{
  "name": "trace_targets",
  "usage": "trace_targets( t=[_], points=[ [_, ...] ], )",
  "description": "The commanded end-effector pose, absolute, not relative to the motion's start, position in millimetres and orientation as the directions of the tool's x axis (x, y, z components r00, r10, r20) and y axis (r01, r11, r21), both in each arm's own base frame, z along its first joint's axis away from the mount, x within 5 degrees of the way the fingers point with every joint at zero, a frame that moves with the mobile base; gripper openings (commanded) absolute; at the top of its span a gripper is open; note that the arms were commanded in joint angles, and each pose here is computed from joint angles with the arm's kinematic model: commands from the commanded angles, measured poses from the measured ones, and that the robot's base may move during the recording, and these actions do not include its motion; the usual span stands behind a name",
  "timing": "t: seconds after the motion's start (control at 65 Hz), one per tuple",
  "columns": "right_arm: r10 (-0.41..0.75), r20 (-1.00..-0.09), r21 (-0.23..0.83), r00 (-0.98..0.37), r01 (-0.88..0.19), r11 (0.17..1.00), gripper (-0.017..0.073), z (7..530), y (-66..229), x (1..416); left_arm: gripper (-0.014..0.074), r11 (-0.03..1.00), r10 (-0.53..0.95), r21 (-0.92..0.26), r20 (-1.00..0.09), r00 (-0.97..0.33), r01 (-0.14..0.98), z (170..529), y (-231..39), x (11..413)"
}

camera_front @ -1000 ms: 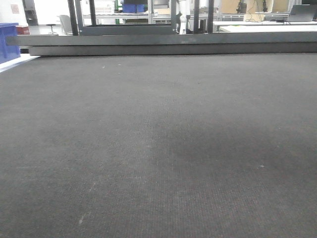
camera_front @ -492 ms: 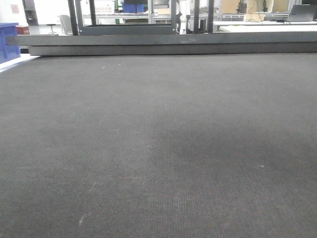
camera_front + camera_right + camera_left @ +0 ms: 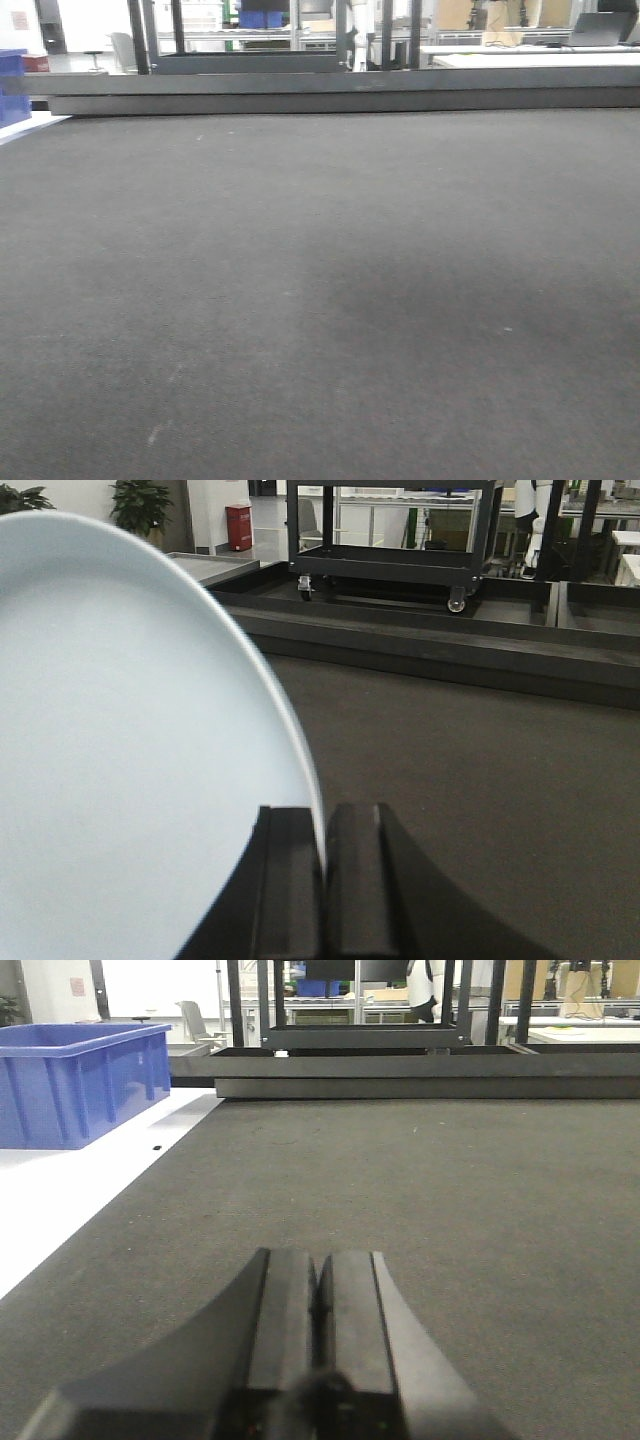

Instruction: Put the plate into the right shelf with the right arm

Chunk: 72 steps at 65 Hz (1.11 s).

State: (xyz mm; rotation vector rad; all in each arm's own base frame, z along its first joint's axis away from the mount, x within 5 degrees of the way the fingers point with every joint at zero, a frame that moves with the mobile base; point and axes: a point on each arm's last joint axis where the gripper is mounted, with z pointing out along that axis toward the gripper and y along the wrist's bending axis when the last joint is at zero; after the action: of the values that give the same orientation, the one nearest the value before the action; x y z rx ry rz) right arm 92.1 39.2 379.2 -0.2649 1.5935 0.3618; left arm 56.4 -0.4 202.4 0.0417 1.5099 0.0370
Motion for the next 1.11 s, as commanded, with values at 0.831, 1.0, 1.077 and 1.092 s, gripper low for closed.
trace_targets(
  t=[0.831,1.0,1.077,1.092],
  points=[
    [0.082,-0.994,0.047,0.07,-0.403,0.914,0.0055,397.2,39.2,89.4,-0.0047,0.999,0.045,0.044,-0.988,0.146,-0.012,207.4,0.8,55.1],
    [0.082,-0.994,0.047,0.07,-0.403,0.914,0.0055,397.2,39.2,89.4,-0.0047,0.999,0.045,0.044,-0.988,0.146,-0.012,207.4,0.8,55.1],
    [0.082,-0.994,0.047,0.07,-0.403,0.914,0.0055,397.2,39.2,89.4,-0.0047,0.999,0.045,0.044,-0.988,0.146,-0.012,207.4,0.8,55.1],
    [0.082,-0.994,0.047,0.07,-0.403,0.914,0.0055,397.2,39.2,89.4,-0.0047,0.999,0.045,0.044,-0.988,0.146,-0.012,207.4,0.8,55.1]
  ],
)
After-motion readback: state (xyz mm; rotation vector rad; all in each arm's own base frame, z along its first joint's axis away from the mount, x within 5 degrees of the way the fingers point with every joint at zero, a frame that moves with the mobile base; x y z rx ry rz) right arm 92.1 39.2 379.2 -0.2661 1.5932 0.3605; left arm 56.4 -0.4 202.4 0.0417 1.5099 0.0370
